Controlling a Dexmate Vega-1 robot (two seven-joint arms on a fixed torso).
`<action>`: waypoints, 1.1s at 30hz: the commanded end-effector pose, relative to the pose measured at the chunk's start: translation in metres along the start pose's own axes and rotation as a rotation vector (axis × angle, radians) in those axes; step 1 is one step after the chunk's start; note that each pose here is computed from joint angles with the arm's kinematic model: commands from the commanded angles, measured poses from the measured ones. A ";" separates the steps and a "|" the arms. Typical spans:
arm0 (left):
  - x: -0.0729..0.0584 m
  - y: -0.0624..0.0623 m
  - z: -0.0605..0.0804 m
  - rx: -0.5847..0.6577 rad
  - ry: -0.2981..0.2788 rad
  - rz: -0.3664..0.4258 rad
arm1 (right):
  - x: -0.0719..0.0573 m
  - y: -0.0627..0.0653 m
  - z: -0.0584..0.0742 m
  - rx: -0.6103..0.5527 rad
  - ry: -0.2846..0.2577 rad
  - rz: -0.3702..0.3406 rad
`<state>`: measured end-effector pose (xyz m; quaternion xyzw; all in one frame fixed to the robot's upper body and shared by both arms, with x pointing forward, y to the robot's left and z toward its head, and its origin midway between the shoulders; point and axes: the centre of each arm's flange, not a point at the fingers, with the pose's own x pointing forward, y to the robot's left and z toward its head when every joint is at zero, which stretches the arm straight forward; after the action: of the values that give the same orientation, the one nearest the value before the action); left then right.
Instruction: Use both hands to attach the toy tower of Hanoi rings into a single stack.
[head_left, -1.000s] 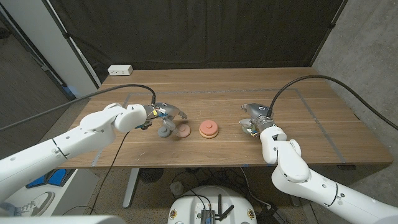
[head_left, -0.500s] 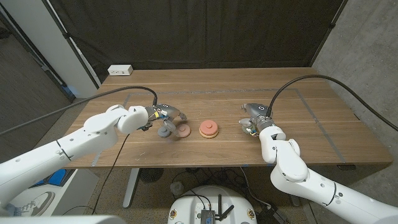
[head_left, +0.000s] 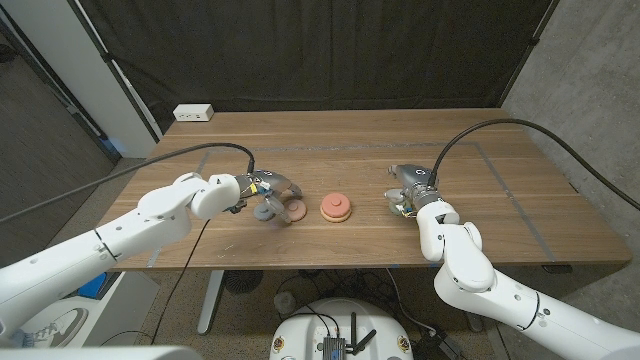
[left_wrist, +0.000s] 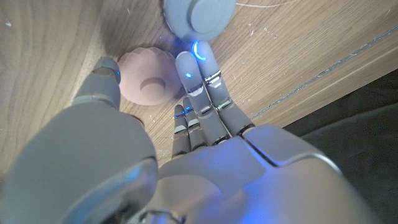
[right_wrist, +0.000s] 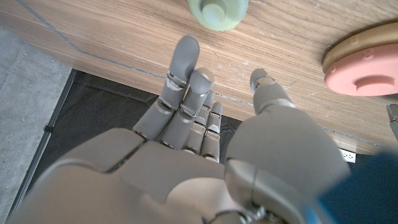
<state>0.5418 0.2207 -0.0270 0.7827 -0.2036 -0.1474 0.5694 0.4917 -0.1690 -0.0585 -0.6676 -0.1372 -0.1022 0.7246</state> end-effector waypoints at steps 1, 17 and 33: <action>0.002 -0.010 0.005 0.018 0.001 0.043 | 0.003 -0.001 0.000 -0.004 -0.003 0.007; 0.007 -0.020 0.005 0.027 0.019 0.039 | 0.003 -0.003 -0.002 -0.004 0.001 0.010; 0.006 -0.026 0.007 0.013 0.043 0.048 | 0.005 -0.002 -0.002 0.008 -0.005 0.011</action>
<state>0.5489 0.2188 -0.0473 0.7867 -0.2151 -0.1215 0.5658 0.4935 -0.1714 -0.0535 -0.6692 -0.1341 -0.1013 0.7238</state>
